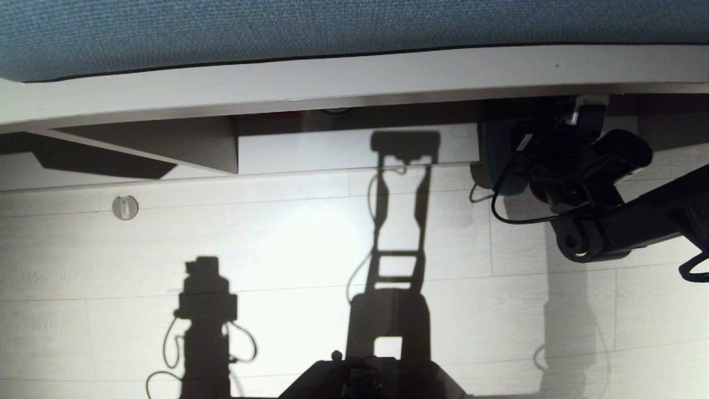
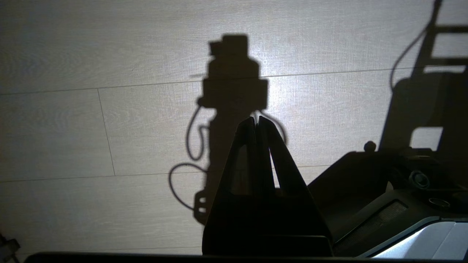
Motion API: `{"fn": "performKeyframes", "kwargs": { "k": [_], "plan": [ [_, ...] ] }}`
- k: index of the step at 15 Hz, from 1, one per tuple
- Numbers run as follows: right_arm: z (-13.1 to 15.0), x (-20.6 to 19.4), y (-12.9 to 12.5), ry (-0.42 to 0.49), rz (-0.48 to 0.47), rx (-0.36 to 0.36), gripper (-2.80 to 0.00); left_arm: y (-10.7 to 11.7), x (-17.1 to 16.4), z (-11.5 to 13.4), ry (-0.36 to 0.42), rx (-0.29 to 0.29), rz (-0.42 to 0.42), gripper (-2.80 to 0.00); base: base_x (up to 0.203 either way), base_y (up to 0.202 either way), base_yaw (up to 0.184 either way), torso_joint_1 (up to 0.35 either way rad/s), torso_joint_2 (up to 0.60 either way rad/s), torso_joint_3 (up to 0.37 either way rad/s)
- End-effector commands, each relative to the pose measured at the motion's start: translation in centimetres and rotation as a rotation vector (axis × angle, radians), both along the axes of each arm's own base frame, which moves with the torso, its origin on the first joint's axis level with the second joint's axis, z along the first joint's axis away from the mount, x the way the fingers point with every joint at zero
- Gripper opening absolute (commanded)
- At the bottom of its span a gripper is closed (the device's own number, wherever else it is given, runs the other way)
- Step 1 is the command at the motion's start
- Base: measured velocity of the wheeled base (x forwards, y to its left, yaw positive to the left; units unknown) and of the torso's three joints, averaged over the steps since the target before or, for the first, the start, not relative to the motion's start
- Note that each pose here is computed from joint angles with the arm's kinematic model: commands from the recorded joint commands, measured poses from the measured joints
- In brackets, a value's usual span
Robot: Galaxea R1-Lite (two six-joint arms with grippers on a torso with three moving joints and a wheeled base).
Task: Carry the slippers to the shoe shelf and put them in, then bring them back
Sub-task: Place the slippers into the shoe cabinet
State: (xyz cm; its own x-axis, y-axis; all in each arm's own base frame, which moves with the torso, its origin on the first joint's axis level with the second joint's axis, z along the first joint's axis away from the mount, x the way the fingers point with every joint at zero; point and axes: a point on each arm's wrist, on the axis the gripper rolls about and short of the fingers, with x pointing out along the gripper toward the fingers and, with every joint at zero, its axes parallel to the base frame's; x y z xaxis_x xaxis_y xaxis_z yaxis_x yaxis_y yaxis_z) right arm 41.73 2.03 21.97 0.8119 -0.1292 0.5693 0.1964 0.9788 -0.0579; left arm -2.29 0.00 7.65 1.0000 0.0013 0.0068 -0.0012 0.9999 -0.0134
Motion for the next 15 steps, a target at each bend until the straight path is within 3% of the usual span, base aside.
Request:
{"fn": "performKeyframes", "kwargs": {
  "k": [1,6,7,15],
  "plan": [
    [-0.2,0.1,0.0,-0.003,-0.001,-0.001,-2.8,0.0,0.0,0.0,0.0,0.0,0.001,-2.8,0.0,0.0,0.0,0.0,0.0,0.0],
    [0.3,-0.1,0.0,-0.01,-0.004,-0.001,-2.8,0.0,0.0,0.0,-0.001,0.0,0.0,-2.8,0.0,0.0,0.0,0.0,0.0,0.0],
    [0.5,-0.2,0.0,-0.015,-0.01,0.004,0.0,0.0,0.0,0.0,0.001,0.0,0.0,-2.8,0.0,0.0,0.0,0.0,0.0,0.0],
    [0.8,-0.6,-0.1,-0.016,-0.008,0.011,0.0,0.0,0.0,0.0,0.0,0.001,0.0,-2.8,0.0,0.0,0.0,0.0,0.0,0.0]
  ]
}}
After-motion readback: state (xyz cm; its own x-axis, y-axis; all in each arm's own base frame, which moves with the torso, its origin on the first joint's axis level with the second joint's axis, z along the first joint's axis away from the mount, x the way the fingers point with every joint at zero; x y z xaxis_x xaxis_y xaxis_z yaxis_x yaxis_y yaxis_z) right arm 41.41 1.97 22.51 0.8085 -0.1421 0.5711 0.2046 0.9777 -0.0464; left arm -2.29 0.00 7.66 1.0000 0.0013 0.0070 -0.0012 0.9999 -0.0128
